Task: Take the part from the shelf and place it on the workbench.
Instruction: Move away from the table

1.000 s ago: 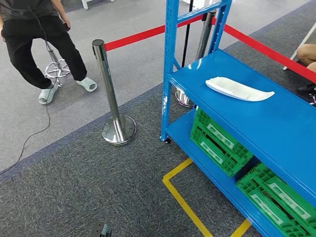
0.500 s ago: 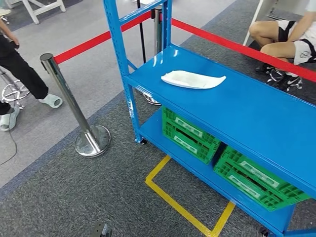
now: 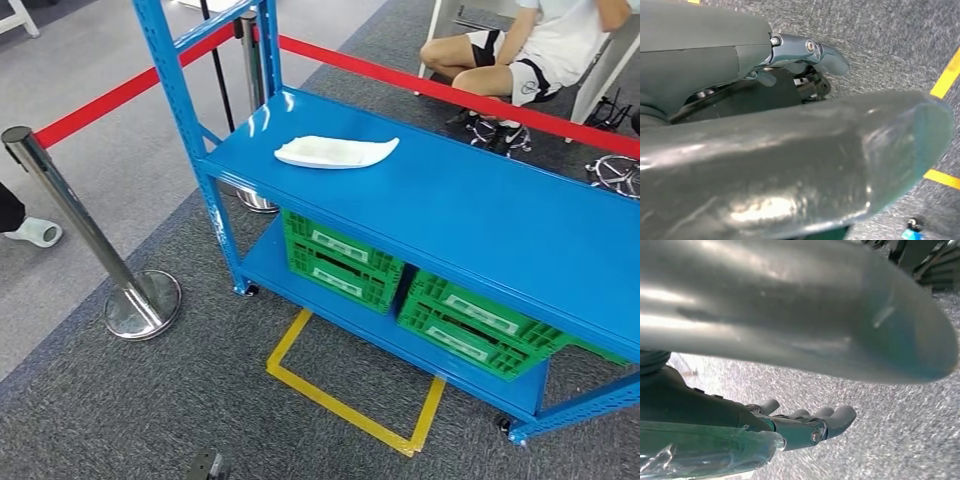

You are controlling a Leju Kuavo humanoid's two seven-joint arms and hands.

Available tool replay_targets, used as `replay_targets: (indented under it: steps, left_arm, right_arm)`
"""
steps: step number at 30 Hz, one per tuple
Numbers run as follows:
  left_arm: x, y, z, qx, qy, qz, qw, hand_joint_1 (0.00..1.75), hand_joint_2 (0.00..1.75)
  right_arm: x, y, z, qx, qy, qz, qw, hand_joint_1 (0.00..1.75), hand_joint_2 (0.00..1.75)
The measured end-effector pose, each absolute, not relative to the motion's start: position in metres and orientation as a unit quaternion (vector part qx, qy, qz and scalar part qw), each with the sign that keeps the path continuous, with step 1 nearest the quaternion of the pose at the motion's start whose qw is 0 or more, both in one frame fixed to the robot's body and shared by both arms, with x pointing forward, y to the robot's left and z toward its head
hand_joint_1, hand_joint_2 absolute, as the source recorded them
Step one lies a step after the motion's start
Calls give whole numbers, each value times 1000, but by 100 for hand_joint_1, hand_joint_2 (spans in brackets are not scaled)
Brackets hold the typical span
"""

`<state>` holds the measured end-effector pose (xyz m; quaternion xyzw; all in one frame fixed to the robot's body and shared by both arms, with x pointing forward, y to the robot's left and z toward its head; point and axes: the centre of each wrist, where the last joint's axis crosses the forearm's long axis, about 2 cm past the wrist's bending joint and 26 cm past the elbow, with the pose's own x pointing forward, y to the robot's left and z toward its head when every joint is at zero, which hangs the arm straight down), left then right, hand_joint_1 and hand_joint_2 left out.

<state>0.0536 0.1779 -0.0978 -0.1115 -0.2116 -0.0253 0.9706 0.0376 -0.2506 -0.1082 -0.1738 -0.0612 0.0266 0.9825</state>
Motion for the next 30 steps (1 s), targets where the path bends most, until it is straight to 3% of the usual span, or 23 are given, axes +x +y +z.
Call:
replay_targets:
  steps: [30]
  left_arm:
    - [53,177,-98,-108,-208,-30,972,0,0]
  right_arm:
    - [38,-252,-108,-173,-62,32,982,0,0]
